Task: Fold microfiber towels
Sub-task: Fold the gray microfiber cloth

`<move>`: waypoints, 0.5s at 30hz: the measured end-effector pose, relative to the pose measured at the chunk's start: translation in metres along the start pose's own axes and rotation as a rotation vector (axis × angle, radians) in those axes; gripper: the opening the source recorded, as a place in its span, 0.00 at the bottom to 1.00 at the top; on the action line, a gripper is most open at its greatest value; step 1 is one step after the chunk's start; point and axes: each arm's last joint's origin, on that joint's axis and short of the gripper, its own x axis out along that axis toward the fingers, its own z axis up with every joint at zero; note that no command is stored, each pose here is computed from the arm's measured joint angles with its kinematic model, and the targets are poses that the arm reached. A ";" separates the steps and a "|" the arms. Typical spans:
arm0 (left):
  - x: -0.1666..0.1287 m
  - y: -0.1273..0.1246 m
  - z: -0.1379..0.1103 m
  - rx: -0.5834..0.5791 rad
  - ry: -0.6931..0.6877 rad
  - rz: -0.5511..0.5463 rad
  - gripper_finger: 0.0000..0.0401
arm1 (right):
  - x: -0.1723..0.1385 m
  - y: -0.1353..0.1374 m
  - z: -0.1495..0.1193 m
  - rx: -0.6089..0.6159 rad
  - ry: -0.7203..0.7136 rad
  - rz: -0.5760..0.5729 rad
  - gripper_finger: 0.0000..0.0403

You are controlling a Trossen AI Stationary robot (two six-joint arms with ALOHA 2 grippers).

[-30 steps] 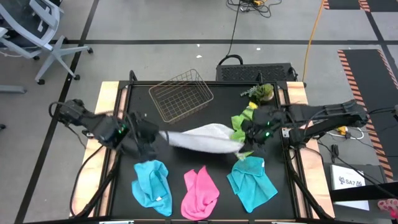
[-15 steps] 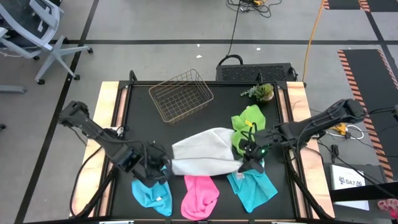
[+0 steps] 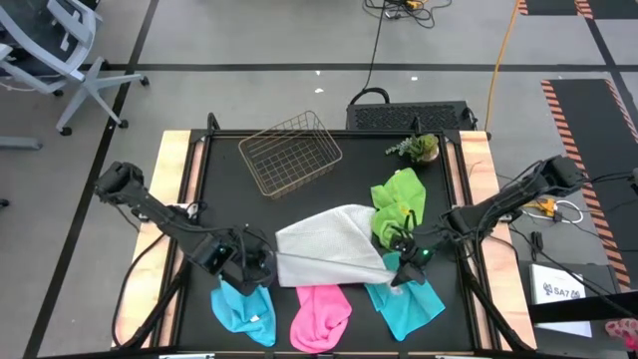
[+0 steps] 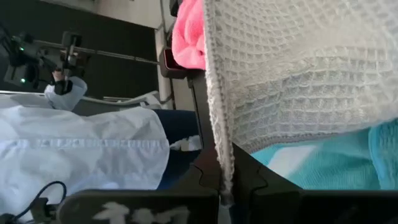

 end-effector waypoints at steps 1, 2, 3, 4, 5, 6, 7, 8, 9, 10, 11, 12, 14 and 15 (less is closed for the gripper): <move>0.001 0.001 0.002 0.003 -0.016 0.010 0.00 | 0.000 0.000 0.001 -0.010 -0.006 0.005 0.00; 0.002 0.002 0.004 0.005 -0.032 0.019 0.00 | -0.001 0.000 0.002 -0.019 -0.013 0.008 0.00; 0.003 0.003 0.007 0.009 -0.043 0.029 0.00 | -0.001 0.000 0.004 -0.023 -0.023 0.010 0.00; 0.005 0.004 0.010 0.011 -0.053 0.042 0.00 | -0.002 -0.001 0.005 -0.029 -0.032 0.011 0.00; 0.006 0.006 0.013 0.014 -0.057 0.056 0.00 | -0.003 -0.002 0.007 -0.033 -0.040 0.007 0.00; 0.008 0.008 0.015 0.016 -0.058 0.071 0.00 | -0.004 -0.003 0.009 -0.039 -0.050 0.005 0.00; 0.009 0.009 0.018 0.017 -0.060 0.085 0.00 | -0.005 -0.004 0.011 -0.050 -0.062 0.003 0.00; 0.011 0.011 0.021 0.015 -0.060 0.098 0.00 | -0.006 -0.004 0.014 -0.063 -0.077 0.002 0.00; 0.012 0.013 0.024 0.012 -0.061 0.111 0.00 | -0.007 -0.006 0.017 -0.074 -0.091 -0.001 0.00; 0.014 0.015 0.027 0.009 -0.063 0.122 0.00 | -0.009 -0.007 0.020 -0.084 -0.106 -0.007 0.00; 0.015 0.016 0.031 0.011 -0.072 0.136 0.00 | -0.011 -0.009 0.023 -0.097 -0.124 -0.014 0.00; 0.017 0.018 0.034 0.010 -0.085 0.154 0.00 | -0.013 -0.011 0.027 -0.109 -0.142 -0.021 0.00; 0.020 0.023 0.041 0.000 -0.111 0.188 0.00 | -0.017 -0.015 0.034 -0.130 -0.181 -0.037 0.00; 0.021 0.025 0.044 0.000 -0.120 0.203 0.00 | -0.020 -0.017 0.038 -0.141 -0.200 -0.046 0.00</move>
